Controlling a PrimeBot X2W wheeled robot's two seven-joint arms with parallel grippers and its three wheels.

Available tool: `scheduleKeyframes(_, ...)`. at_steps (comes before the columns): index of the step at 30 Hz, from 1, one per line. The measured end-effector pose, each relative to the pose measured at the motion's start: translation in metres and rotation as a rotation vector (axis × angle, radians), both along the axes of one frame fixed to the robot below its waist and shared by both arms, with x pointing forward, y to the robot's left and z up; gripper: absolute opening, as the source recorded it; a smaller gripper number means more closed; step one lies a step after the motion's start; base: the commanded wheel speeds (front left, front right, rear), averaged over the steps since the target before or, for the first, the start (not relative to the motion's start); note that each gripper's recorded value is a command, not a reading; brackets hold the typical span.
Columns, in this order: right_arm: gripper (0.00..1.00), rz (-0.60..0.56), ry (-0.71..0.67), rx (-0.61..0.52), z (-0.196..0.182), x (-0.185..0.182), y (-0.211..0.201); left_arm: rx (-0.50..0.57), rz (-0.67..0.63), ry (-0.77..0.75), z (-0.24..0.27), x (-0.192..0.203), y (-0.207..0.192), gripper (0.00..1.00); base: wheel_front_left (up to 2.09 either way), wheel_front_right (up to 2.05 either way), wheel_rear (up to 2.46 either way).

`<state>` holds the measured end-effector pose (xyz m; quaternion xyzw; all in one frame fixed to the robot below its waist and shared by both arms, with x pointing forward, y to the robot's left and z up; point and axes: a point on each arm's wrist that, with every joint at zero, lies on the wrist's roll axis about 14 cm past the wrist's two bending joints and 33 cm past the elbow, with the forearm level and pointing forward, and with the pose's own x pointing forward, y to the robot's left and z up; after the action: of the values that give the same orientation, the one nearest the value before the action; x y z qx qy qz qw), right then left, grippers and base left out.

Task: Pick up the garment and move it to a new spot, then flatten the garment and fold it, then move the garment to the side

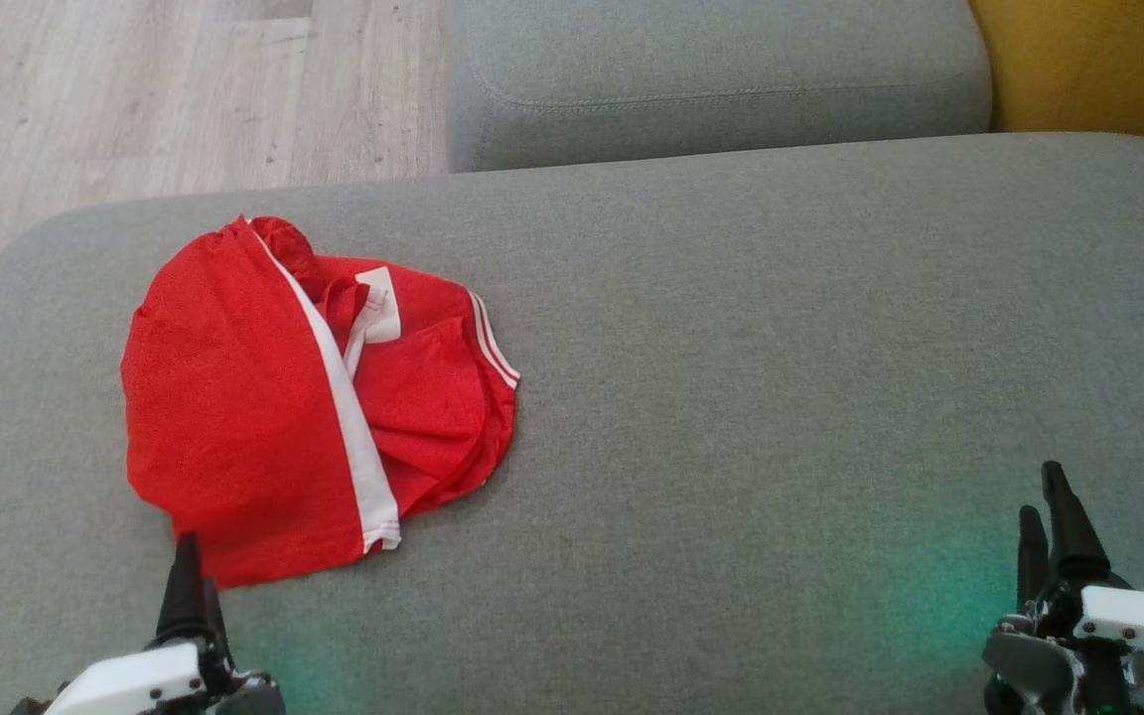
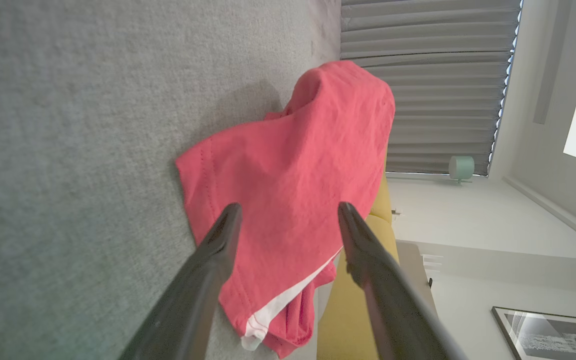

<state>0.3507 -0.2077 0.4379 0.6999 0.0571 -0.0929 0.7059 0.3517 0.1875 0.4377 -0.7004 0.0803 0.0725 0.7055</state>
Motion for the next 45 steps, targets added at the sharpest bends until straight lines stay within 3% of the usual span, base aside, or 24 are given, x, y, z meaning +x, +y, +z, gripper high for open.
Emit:
scheduleKeyframes(19, 1.0, 0.002, -0.025, -0.166, 0.012, 0.004, -0.005, 0.108, 0.03, -0.034, 0.011, 0.004, 0.01, 1.0, 0.0, 0.0, 0.0)
scheduleKeyframes(29, 1.0, 0.035, -0.078, -0.401, 0.034, 0.012, -0.005, 0.266, 0.025, -0.097, 0.038, 0.017, 0.012, 1.0, 0.0, 0.0, 0.0)
scheduleKeyframes(45, 1.0, 0.133, -0.147, -0.735, 0.056, 0.017, 0.019, 0.601, -0.14, -0.164, 0.056, 0.028, -0.036, 1.0, 0.0, 0.0, 0.0)
